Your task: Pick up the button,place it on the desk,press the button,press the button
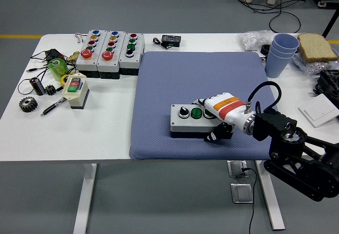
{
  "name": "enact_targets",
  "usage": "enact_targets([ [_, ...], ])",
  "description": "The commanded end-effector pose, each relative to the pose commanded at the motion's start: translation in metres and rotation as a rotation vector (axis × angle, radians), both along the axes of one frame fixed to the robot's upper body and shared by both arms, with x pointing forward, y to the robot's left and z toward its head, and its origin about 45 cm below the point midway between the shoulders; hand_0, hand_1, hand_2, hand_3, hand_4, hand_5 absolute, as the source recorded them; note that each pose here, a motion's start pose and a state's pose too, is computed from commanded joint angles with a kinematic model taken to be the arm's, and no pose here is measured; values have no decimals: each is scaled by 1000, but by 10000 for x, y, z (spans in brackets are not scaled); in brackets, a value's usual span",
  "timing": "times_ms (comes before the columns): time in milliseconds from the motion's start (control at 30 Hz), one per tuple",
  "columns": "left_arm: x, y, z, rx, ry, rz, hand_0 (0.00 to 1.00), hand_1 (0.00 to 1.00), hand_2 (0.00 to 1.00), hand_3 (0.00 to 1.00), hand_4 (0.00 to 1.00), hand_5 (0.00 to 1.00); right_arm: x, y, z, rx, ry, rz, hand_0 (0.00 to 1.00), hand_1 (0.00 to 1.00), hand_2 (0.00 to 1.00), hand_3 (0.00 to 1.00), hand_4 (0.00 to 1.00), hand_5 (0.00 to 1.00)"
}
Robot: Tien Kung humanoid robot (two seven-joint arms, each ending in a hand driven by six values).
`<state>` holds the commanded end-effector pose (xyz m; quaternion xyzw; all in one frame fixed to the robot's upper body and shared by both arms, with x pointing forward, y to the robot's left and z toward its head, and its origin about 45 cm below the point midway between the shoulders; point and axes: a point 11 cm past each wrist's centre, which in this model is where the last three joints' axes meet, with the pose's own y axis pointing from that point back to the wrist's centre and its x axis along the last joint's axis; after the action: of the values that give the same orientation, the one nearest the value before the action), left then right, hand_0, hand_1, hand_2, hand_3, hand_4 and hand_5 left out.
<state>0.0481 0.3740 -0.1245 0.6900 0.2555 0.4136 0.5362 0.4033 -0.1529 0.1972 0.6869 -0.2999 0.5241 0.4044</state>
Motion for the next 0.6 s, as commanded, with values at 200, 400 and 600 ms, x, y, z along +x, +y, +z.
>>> enact_targets([
  [200, -3, 4, 1, 1, 2, -1, 624, 662, 673, 591, 342, 656, 6, -51, -50, -46, 28, -10, 151, 106, 384, 652, 958, 256],
  [400, 2, -5, -1, -1, 0, -3, 624, 663, 673, 590, 341, 653, 12, -79, -47, -66, 23, -10, 698, 515, 701, 883, 981, 260],
  [600, 18, 3, 3, 1, -3, 2, 624, 663, 673, 591, 341, 653, 41, -89, 40, -23, -6, -11, 959, 748, 883, 994, 998, 260],
])
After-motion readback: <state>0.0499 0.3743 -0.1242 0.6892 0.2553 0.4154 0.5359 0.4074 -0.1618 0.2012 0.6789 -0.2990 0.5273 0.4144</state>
